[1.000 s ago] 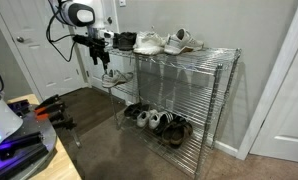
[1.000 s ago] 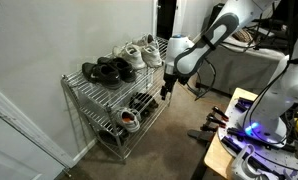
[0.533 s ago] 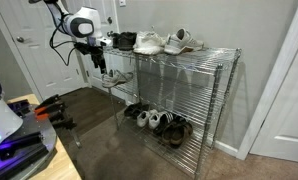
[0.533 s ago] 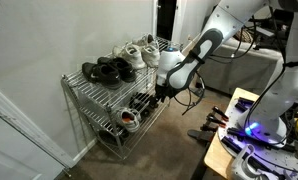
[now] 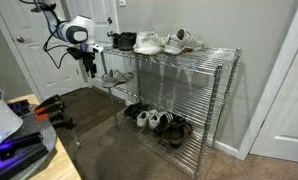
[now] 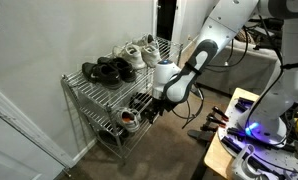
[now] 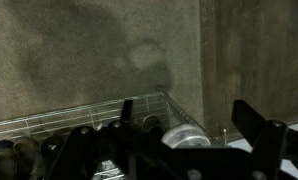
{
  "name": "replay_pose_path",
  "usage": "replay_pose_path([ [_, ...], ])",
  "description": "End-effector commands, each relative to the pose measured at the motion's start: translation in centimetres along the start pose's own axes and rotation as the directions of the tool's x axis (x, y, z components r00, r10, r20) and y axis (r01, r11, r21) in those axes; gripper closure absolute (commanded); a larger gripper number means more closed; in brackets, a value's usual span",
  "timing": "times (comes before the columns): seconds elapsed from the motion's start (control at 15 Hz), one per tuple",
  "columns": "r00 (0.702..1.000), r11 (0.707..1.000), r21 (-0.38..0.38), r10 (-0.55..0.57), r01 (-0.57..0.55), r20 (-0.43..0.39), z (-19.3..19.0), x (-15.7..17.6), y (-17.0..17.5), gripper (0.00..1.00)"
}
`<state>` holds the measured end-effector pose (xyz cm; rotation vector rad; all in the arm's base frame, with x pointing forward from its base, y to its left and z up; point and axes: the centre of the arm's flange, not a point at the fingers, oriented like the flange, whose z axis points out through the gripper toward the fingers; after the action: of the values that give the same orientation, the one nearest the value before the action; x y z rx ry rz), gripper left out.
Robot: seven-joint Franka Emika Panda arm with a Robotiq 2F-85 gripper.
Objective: Move the sneaker from the second shelf to the right side of the topmost shelf.
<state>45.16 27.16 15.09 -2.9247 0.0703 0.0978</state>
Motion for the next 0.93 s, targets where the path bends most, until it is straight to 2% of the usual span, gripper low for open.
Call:
replay_pose_path([
  [0.0, 1.0, 1.0, 0.003, -0.002, 0.002, 0.002, -0.1, 0.1, -0.1, 0.0],
  [0.27, 1.0, 1.0, 0.005, 0.0, 0.0, 0.002, -0.2, 0.3, 0.2, 0.0],
  [0.47, 1.0, 0.999, -0.035, -0.01, 0.009, -0.024, 2.7, -1.3, -3.1, 0.0],
  [0.6, 0.996, 0.998, -0.043, 0.042, -0.045, -0.077, 4.3, -2.2, -5.3, 0.0],
  [0.67, 0.987, 0.995, -0.033, 0.092, -0.098, -0.133, 5.3, -2.5, -6.6, 0.0],
  [0.87, 0.948, 0.973, 0.026, 0.228, -0.228, -0.221, 8.0, -2.9, -9.7, 0.0],
])
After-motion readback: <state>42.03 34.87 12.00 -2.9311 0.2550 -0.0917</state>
